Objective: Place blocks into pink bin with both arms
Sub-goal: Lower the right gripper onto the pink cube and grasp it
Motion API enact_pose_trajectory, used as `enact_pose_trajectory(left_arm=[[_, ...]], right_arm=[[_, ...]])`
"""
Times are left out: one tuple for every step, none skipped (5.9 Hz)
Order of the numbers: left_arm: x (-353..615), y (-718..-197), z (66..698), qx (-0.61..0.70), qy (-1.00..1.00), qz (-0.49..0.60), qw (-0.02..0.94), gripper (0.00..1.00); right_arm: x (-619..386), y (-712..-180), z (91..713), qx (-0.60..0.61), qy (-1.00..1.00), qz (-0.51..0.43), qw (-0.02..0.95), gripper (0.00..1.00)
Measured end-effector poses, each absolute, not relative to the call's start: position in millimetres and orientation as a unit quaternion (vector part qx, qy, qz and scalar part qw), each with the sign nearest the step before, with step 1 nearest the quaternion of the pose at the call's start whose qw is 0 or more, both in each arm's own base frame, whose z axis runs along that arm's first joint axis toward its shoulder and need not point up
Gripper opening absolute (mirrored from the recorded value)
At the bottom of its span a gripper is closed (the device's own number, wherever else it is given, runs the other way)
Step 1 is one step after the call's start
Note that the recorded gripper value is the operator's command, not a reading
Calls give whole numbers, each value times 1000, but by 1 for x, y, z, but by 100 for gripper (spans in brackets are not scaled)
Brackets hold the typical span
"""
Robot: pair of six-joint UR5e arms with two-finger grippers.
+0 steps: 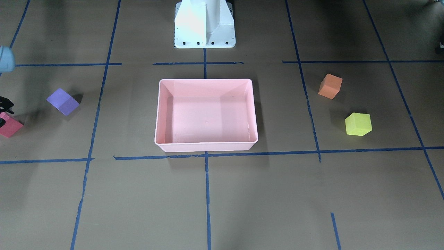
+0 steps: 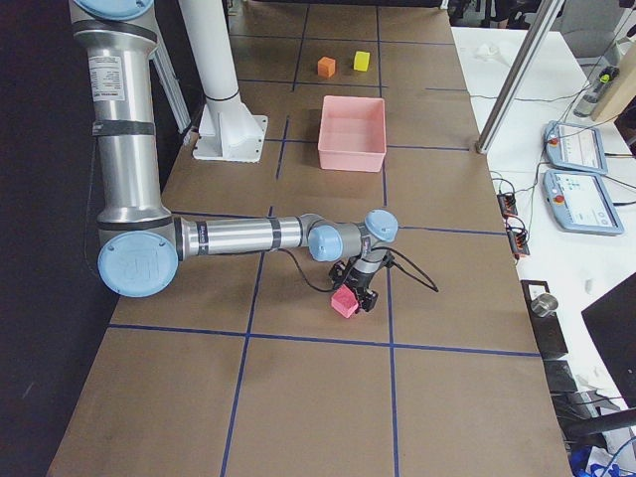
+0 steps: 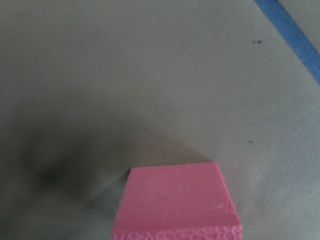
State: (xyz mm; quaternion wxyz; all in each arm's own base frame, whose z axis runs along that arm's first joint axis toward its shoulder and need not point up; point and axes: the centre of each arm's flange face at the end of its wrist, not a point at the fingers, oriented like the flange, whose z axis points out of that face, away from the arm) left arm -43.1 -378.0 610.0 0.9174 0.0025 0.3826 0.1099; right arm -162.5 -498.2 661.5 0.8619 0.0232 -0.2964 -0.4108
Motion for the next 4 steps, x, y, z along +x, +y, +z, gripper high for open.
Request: enact_pose_trajectory(left_arm=[[-43,-378,610,3,383,110,917,100],[-43,-378,610,2,383,110,917,100],[-43,-378,610,2,383,109,917,100],[-43,-378,610,2,383,109,917,100]], right_arm=[[-166,-498,662,22,-295,-413,861,36],[-168,-501,656,27,-296,-414,860,36],[-170,-505,640,38,-300,-410,860,36],[-172,-507,609,46,-315,-379,869,36]])
